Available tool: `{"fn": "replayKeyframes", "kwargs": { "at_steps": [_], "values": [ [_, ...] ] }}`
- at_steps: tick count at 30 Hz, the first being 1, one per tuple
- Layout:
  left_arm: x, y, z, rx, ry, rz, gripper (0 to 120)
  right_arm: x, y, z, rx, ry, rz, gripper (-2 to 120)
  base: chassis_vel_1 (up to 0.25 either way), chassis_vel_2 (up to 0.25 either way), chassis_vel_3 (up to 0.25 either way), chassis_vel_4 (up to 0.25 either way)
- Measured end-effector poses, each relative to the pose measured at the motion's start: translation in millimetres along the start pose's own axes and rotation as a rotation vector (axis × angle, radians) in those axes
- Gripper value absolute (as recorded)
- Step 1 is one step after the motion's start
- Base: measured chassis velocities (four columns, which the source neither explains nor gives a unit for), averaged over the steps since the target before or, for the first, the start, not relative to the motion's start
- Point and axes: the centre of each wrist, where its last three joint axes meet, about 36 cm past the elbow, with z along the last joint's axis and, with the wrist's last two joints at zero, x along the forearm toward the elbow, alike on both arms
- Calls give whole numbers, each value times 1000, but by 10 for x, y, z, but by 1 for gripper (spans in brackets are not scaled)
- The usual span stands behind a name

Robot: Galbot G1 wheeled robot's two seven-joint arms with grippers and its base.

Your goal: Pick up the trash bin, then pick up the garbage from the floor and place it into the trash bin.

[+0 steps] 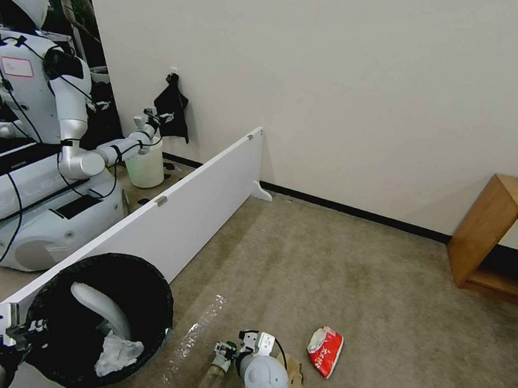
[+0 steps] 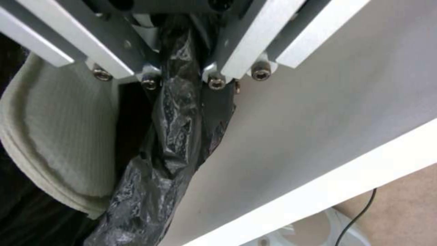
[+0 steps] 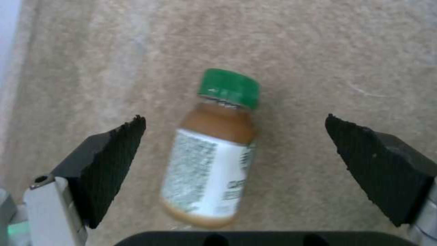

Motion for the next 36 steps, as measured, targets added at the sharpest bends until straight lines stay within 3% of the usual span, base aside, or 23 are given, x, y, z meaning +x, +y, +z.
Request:
{"fn": "replayKeyframes", "kwargs": {
  "at_steps": [9,21,36],
  "values": [
    [7,-10,10,-2,2,-3,3,-132,-237,-6,-15,3,40,100,0,0,0,0],
    [14,-4,7,-6,2,-6,3,-183,-332,59,-1,12,7,100,0,0,0,0],
    [12,-9,4,-7,1,-4,3,-80,-115,202,52,45,-91,100,0,0,0,0]
  ]
}}
